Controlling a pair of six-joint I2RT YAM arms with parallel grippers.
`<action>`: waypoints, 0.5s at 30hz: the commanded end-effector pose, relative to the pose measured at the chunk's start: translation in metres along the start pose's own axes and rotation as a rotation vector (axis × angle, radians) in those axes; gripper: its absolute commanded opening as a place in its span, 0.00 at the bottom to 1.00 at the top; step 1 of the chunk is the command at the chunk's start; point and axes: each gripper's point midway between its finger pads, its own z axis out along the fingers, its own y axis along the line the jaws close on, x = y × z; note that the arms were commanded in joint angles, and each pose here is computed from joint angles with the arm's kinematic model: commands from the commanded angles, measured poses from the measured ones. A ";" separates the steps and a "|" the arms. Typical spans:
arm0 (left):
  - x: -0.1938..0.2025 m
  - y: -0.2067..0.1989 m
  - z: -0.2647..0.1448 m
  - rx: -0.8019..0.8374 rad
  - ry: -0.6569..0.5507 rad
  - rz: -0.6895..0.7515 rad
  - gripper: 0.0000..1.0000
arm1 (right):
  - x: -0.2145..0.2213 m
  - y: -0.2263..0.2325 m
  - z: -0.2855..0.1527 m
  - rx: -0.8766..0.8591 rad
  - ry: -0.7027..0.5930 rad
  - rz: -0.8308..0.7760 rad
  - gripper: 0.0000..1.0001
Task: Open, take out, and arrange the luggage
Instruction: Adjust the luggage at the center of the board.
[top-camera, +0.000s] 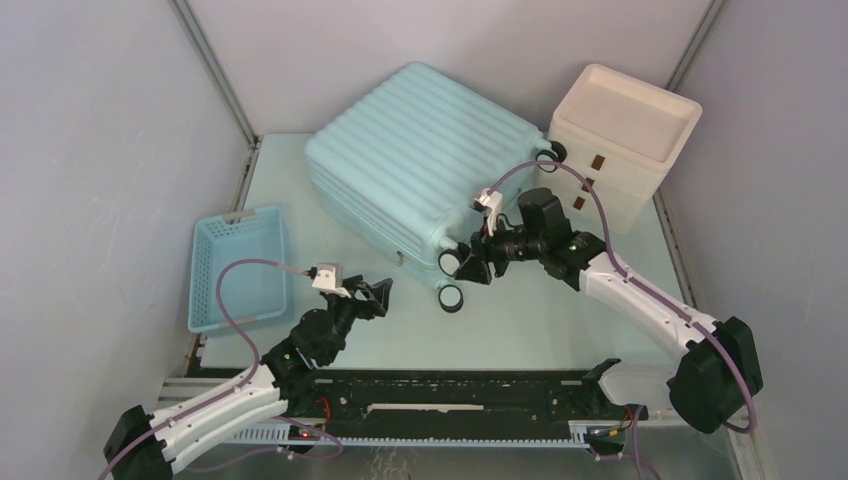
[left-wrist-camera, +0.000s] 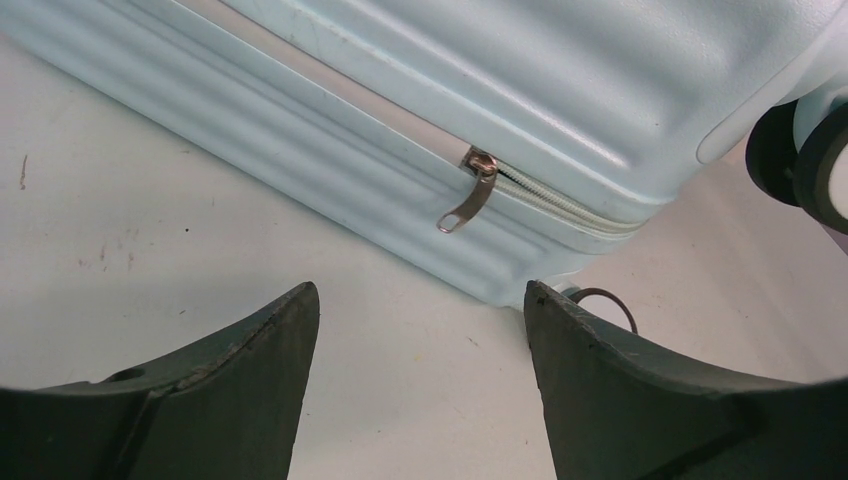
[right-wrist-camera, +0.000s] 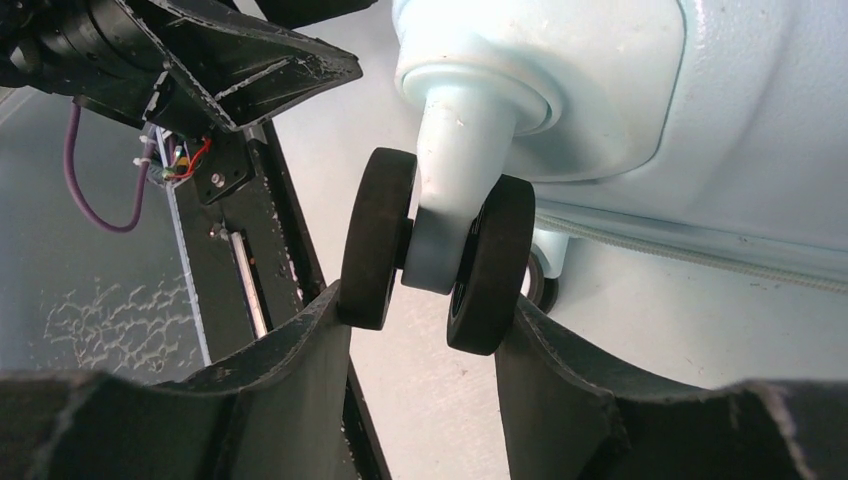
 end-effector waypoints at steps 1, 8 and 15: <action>-0.019 -0.006 0.002 -0.003 -0.043 -0.031 0.79 | -0.031 0.033 0.017 -0.091 -0.034 -0.129 0.30; -0.020 -0.001 0.000 -0.024 -0.055 -0.044 0.74 | -0.029 0.080 0.053 -0.186 0.054 -0.185 0.29; -0.023 0.026 -0.014 -0.113 -0.126 -0.143 0.65 | -0.038 0.123 0.072 -0.307 0.129 -0.208 0.43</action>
